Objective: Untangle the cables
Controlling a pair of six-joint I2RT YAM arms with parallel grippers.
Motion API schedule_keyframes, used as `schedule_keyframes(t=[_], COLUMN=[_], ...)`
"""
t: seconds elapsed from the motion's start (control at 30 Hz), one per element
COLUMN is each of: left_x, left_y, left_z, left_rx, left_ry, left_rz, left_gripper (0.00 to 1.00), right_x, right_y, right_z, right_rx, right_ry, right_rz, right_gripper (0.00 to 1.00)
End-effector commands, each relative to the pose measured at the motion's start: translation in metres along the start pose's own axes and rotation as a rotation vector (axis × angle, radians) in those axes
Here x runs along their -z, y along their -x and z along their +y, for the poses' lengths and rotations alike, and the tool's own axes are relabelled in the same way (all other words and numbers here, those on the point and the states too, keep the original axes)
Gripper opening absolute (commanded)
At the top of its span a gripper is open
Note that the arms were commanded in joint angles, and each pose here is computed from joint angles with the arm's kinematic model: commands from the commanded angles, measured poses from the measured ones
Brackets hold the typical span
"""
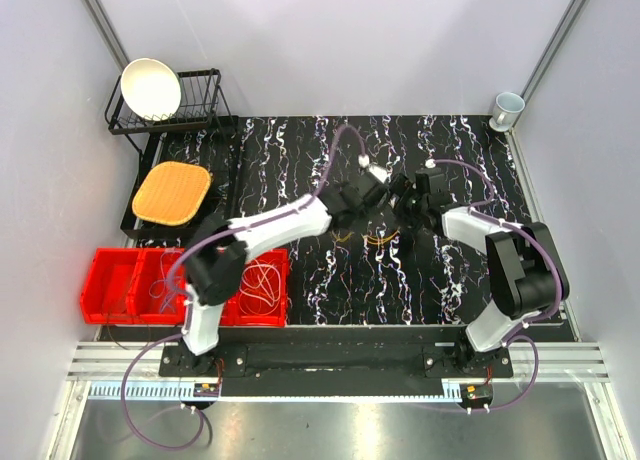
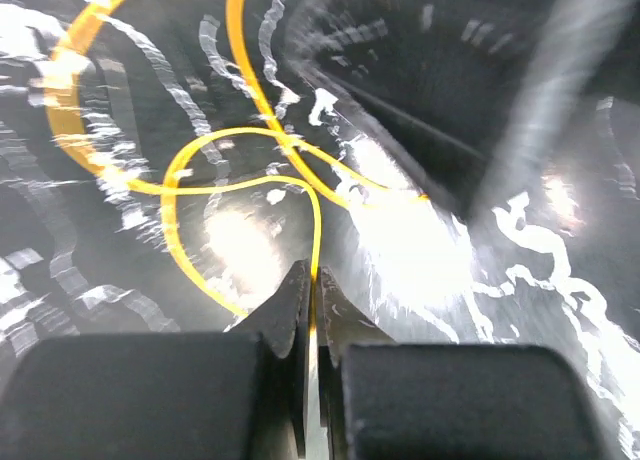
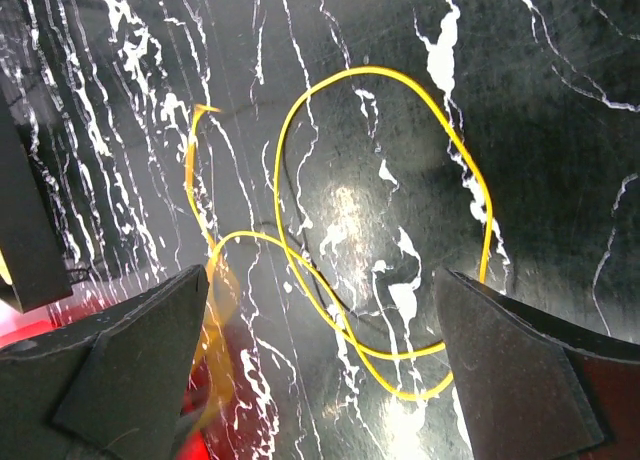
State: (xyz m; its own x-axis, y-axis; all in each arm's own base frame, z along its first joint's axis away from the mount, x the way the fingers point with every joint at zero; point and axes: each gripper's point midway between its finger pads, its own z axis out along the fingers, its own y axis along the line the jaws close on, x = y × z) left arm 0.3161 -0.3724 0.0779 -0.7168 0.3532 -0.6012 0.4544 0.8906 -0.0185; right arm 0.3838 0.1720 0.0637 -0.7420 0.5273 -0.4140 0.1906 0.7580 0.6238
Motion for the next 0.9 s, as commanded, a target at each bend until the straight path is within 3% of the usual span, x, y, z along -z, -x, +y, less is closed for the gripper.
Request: schedule_keyframes(t=[0.0, 0.13, 0.23, 0.6, 0.87], left_x=[0.162, 0.235, 0.233, 0.104, 0.066], left_y=[0.118, 0.130, 0.114, 0.055, 0.022], left_z=[0.015, 0.037, 0.046, 0.019, 0.012], left_rx=[0.086, 0.134, 0.141, 0.121, 0.176], left_ry=[-0.047, -0.059, -0.045, -0.023, -0.012], left_rz=[-0.357, -0.475, -0.477, -0.221, -0.112], left_gripper=[0.00, 0.00, 0.00, 0.01, 0.00], right_x=[0.020, 0.031, 0.031, 0.027, 0.026], right_y=[0.019, 0.025, 0.023, 0.017, 0.017], right_z=[0.017, 0.023, 0.026, 0.030, 0.030], right_rx=[0.015, 0.018, 0.022, 0.025, 0.025], right_ry=[0.068, 0.098, 0.117, 0.150, 0.143], right_rz=[-0.103, -0.146, -0.138, -0.110, -0.104], right_gripper=[1.00, 1.00, 1.00, 1.00, 1.00])
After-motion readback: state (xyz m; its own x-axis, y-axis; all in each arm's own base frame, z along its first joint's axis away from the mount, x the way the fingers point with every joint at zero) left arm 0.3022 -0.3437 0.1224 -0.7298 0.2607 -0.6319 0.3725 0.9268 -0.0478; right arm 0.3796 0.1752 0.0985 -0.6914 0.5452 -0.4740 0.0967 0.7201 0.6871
